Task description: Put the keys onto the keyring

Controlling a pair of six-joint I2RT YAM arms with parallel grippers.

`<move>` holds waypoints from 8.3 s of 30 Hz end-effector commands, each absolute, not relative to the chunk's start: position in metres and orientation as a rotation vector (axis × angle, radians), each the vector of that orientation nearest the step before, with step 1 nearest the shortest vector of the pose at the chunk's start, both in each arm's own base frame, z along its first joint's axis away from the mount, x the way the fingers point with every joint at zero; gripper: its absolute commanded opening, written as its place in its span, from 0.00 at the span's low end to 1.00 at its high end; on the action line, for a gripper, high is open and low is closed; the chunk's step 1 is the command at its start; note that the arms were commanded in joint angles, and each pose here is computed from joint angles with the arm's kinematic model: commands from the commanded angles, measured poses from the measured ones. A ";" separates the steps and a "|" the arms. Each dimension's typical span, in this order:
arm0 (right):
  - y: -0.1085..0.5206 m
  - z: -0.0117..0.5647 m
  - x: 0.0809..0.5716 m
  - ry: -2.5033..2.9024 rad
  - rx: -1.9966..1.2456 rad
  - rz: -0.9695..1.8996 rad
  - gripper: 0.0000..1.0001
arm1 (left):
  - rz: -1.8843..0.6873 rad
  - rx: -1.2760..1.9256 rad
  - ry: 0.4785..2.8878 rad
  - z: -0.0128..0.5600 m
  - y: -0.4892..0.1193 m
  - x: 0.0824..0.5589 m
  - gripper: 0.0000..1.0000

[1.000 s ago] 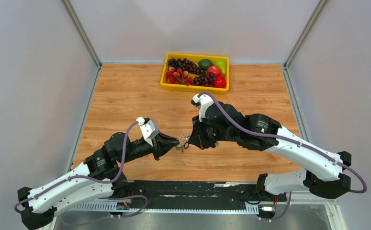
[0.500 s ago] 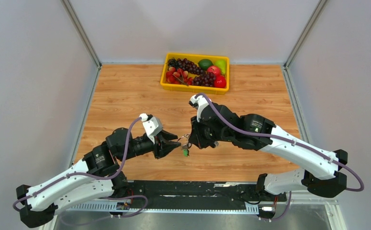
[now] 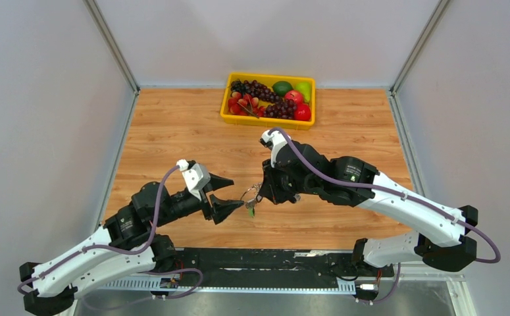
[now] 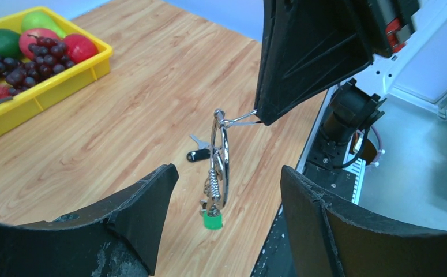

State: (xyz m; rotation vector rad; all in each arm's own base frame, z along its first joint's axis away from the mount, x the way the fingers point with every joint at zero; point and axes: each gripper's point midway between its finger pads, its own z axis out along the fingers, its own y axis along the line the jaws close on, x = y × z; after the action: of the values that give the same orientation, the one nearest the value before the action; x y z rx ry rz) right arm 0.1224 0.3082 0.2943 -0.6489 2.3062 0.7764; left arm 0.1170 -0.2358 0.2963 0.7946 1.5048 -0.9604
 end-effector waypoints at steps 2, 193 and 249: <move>0.317 0.327 0.122 2.219 -0.638 0.880 0.00 | -0.983 0.799 1.489 0.289 -0.246 0.119 0.77; 0.391 0.412 0.056 0.794 -1.216 0.204 0.36 | -1.333 0.724 1.211 0.410 -0.201 0.047 0.00; 0.337 0.353 0.006 1.187 -1.626 0.607 0.00 | -1.252 0.889 1.360 0.367 -0.209 0.046 0.66</move>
State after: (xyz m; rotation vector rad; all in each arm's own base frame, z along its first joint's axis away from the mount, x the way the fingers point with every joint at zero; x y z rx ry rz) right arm 0.0283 0.3483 0.3476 -1.5172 1.1463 0.4743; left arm 0.0628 -0.2020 0.3480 0.7893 1.4516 -1.1849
